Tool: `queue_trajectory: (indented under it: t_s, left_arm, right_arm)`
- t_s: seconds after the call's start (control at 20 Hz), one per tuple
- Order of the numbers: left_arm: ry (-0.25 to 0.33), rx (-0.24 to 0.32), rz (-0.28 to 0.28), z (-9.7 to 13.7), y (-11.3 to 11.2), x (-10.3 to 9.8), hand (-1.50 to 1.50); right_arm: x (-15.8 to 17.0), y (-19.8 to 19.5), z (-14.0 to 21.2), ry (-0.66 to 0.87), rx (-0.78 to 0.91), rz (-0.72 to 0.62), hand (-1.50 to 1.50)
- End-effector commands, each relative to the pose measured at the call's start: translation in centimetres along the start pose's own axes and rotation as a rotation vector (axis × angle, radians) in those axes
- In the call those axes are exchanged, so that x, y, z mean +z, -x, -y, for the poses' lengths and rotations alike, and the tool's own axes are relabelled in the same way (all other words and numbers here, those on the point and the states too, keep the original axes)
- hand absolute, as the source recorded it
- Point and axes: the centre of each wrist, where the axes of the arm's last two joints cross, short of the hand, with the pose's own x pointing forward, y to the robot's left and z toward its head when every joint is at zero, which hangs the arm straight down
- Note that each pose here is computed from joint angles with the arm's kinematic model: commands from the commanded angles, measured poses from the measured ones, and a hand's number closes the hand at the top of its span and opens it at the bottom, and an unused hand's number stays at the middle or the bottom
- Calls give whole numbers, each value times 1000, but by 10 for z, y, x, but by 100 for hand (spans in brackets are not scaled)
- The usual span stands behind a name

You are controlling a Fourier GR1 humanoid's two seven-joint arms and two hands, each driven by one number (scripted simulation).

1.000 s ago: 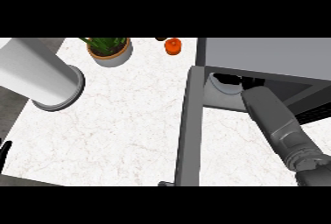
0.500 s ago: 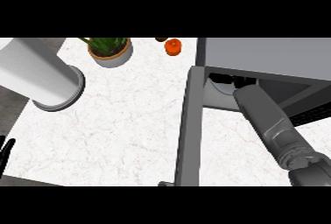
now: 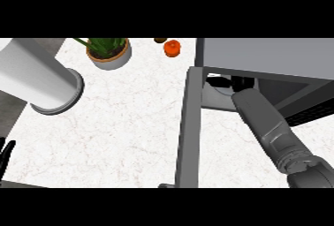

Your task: Pick up the milk, place it into the microwave and close the microwave

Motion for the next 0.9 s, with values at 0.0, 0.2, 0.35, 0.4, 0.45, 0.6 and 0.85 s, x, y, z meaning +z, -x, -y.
queue_trajectory:
  t_s: [0.0, 0.2, 0.35, 0.4, 0.45, 0.6, 0.85]
  left_arm:
    - [-8, 2, 14, 3, 3, -1, -150]
    - [7, 14, -9, 5, 6, 10, -150]
    - [-5, 6, 5, 6, 6, 13, -150]
    - [-28, -4, -1, 10, 9, 16, -150]
    - [-32, -5, -4, 7, 5, 18, -150]
    - [-23, -1, -5, 11, -1, 19, -150]
    - [-19, -13, 8, 21, 1, 12, -150]
  right_arm:
    - [0, 2, 2, -33, -14, 3, -150]
    - [-1, 7, 7, 5, -60, 0, -150]
    - [14, 24, 7, -36, -67, 2, -150]
    - [1, 17, 12, -31, -87, 2, -150]
    - [4, 13, 7, -56, -128, 4, -150]
    - [7, 23, 12, -64, -197, 22, -150]
    - [38, 34, -2, -121, -338, 23, -150]
